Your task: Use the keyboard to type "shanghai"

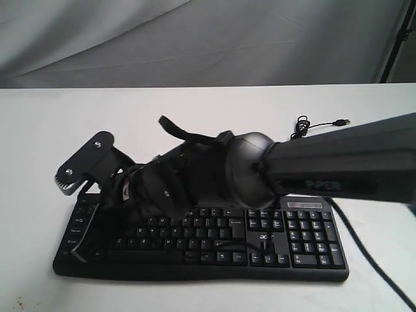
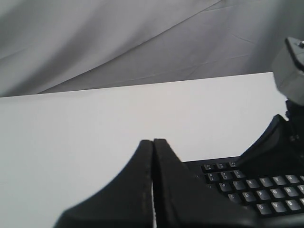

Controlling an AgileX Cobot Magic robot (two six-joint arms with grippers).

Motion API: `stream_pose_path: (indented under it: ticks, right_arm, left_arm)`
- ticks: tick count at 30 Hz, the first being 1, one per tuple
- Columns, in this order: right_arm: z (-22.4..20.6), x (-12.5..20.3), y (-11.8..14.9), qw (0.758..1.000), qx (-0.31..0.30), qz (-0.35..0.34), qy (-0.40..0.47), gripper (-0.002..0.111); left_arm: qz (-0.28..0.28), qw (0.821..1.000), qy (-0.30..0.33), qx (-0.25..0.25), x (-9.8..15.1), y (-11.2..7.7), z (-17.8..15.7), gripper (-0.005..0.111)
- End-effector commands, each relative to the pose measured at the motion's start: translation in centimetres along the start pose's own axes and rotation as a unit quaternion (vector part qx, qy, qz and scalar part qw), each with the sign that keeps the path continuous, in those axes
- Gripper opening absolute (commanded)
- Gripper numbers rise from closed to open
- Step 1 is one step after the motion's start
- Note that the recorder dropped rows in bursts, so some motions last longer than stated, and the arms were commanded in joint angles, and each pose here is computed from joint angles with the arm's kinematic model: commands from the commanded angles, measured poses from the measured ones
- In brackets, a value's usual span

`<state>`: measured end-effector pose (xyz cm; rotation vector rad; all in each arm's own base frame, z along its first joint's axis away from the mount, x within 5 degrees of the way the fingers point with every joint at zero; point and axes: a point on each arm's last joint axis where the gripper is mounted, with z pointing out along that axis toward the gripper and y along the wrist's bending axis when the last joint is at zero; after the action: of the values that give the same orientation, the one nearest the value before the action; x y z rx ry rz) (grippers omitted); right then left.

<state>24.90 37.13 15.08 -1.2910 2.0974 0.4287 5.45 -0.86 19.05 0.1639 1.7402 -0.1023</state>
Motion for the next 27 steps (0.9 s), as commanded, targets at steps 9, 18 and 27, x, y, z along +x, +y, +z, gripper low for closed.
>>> stream_pose_path:
  ticks: [9, 18, 27]
  right_arm:
    - [3.0, -0.5, 1.1, 1.0, -0.011, -0.017, 0.01, 0.0]
    - [4.0, -0.6, 1.0, 1.0, -0.009, -0.02, 0.003, 0.0]
    - [5.0, 0.3, 1.1, 1.0, -0.01, -0.024, 0.016, 0.0]
  left_arm:
    - [-0.001, 1.0, -0.002, 0.002, 0.1, 0.0, 0.0, 0.0]
    - [-0.001, 1.0, -0.002, 0.002, 0.1, 0.0, 0.0, 0.0]
    - [-0.001, 1.0, -0.002, 0.002, 0.1, 0.0, 0.0, 0.0]
